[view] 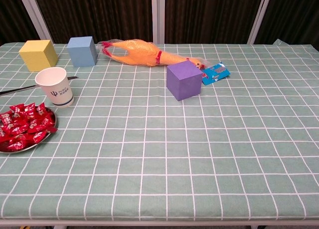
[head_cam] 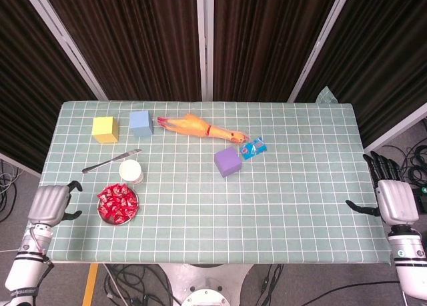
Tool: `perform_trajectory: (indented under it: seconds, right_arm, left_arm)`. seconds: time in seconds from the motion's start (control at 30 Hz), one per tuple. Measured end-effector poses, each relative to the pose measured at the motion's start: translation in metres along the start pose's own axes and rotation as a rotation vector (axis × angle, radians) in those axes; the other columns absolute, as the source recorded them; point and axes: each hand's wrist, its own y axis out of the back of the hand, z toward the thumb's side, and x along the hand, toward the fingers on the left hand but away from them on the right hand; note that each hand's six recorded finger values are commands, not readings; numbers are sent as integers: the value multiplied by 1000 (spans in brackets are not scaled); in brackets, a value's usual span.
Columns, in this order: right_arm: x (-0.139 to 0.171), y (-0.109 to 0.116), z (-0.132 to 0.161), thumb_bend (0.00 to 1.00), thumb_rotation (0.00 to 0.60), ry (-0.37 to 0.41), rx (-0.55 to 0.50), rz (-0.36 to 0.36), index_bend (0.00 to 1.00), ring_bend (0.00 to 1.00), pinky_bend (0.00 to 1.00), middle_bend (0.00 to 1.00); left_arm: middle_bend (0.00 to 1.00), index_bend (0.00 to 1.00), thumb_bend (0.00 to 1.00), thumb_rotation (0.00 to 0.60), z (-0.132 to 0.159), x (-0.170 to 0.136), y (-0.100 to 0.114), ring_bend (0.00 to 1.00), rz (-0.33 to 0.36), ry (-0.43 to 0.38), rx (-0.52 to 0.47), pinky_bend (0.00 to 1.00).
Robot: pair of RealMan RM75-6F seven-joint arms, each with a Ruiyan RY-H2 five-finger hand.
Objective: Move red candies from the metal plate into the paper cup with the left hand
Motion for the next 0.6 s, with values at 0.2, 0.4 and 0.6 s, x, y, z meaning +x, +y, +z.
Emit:
perform_trajectory:
  seconds: [0.2,0.4,0.6]
  right_arm:
    - [6,-6,-3,0,496,1,18,27,0,0,0,0]
    - [9,-9,-7,0,496,-6,20,45,0,0,0,0]
    - [9,-10,-10,0,496,-15,19,51,0,0,0,0]
  left_arm:
    - [1000,399,8,600,11,2,-26,1000,-95,-29,-19,1000]
    - [1000,422,12,600,14,11,-32,1000,-112,-22,-9,1000]
    - [1000,441,99,600,17,18,-33,1000,-79,-31,-13,1000]
